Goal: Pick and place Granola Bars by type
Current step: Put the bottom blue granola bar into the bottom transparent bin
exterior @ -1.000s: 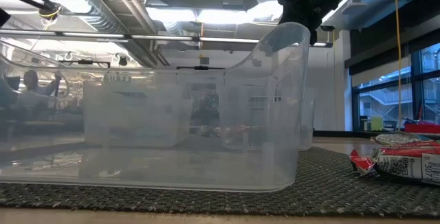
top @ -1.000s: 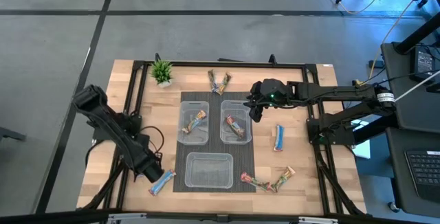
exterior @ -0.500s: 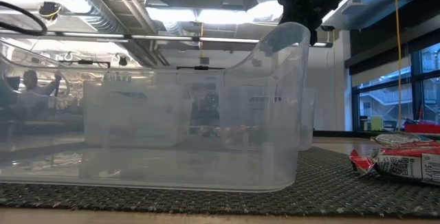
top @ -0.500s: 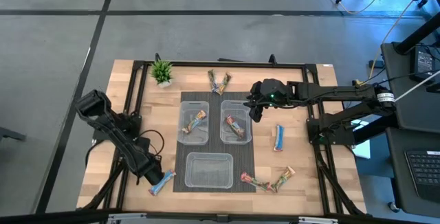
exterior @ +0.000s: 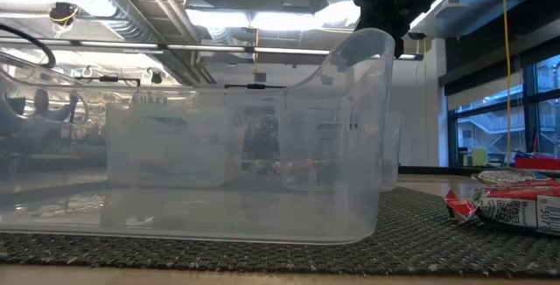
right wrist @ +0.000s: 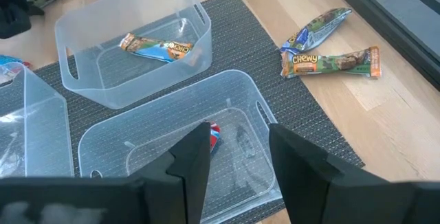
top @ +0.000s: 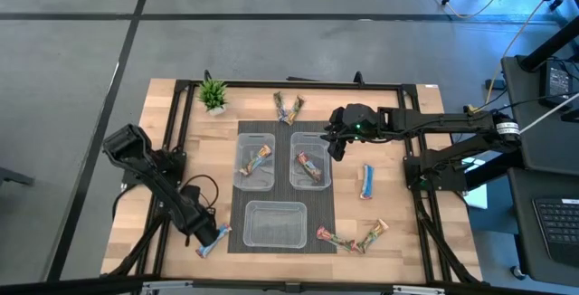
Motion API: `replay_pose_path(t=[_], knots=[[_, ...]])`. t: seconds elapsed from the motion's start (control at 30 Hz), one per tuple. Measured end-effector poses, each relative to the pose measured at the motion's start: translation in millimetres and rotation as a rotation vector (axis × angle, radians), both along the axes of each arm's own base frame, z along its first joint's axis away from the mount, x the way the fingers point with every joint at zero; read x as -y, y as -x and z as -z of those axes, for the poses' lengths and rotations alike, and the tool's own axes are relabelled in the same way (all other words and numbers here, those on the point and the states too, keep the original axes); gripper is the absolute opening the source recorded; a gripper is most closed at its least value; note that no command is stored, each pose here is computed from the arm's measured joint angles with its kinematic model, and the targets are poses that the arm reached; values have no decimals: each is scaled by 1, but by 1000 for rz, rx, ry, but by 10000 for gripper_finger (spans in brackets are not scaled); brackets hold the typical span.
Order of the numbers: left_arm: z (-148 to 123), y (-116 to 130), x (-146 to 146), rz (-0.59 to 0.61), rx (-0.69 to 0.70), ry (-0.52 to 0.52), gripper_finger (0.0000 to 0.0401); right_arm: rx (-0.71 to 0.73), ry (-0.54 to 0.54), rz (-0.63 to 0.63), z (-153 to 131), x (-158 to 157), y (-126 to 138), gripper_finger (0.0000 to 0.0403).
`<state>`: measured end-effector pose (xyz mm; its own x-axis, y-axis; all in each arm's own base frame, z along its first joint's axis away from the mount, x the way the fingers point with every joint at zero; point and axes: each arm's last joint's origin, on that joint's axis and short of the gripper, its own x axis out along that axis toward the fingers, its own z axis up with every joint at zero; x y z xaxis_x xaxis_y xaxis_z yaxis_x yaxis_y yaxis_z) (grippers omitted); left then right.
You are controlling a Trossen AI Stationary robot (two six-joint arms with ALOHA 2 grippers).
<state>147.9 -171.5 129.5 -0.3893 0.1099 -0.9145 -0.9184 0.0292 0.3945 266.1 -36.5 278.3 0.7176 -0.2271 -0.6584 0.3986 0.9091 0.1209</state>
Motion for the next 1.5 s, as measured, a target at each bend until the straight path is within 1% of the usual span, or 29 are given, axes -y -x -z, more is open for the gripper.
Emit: replay_pose_path(t=[0.1, 0.23, 0.47, 0.53, 0.6, 0.73, 0.87, 0.97, 1.03, 1.13, 1.2, 1.3, 1.37, 1.43, 1.5], knots=[[6, 3, -3, -20, 8, 12, 192, 0, 0, 0, 0, 0, 0, 152], [5, 3, -4, -23, 9, 14, 166, 0, 0, 0, 0, 0, 0, 152], [0, 4, -5, 55, 37, 46, 104, 0, 0, 0, 0, 0, 0, 152], [-1, 5, -6, 59, 38, 48, 88, 0, 0, 0, 0, 0, 0, 152], [-2, 3, -5, 58, 40, 48, 76, 0, 0, 0, 0, 0, 0, 152], [-11, -3, -1, 109, 63, 73, 63, -1, 2, -2, 0, 0, 0, 152], [-24, -10, 0, 148, 85, 13, 63, -2, 7, -7, 0, 0, 0, 152], [-41, -16, -2, 191, 97, -74, 64, 0, 29, -25, -1, 0, -1, 152], [-55, -23, -2, 255, 130, -124, 63, -1, 41, -36, -1, 0, -1, 152], [-81, -35, -6, 400, 187, -238, 60, 2, 43, -37, -1, 0, -1, 152], [-101, -47, -8, 527, 260, -335, 60, 1, 46, -40, -1, 0, -1, 152], [-129, -67, -12, 747, 363, -490, 59, -3, 57, -50, -1, 0, -1, 152], [-148, -80, -17, 873, 385, -557, 59, -4, 59, -51, -1, 0, -1, 152], [-164, -93, -24, 962, 375, -571, 59, -9, 47, -43, 0, 0, 0, 152], [-177, -105, -33, 1023, 356, -541, 59, -20, 37, -42, 1, 0, 0, 152]])
